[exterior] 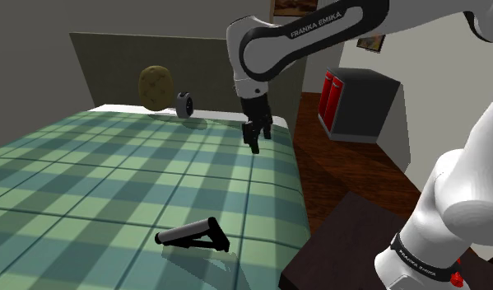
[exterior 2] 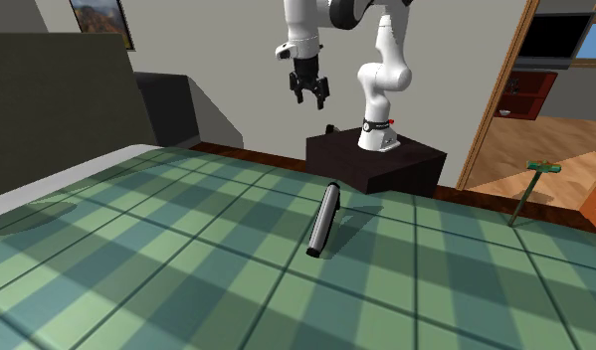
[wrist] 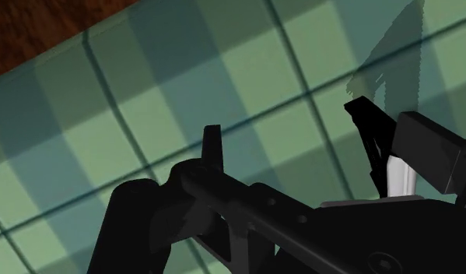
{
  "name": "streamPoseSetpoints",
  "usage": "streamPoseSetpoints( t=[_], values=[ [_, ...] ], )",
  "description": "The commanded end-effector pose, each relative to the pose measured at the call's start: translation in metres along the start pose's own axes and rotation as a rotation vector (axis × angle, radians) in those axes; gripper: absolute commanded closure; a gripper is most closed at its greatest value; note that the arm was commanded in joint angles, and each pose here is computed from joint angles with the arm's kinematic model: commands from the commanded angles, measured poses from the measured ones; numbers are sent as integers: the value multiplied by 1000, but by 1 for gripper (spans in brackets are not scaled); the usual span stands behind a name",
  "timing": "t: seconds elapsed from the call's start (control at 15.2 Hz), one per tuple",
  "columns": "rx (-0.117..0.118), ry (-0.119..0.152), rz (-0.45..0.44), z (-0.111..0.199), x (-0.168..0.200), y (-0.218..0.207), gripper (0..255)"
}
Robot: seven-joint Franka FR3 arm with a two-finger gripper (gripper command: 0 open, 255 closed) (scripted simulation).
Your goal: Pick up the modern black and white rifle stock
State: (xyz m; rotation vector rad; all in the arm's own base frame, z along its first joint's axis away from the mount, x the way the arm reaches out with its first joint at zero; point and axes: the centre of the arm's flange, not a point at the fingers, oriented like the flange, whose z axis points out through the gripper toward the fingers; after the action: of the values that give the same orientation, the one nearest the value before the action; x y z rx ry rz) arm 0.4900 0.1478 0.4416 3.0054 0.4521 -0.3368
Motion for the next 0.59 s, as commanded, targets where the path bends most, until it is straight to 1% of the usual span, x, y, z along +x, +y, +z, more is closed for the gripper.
streamPoseSetpoints(
  t=[0.0,0.53],
  values=[
    [2,-25,-19,14,23,-16,0],
    [8,-119,-91,66,106,-78,0]
  ],
)
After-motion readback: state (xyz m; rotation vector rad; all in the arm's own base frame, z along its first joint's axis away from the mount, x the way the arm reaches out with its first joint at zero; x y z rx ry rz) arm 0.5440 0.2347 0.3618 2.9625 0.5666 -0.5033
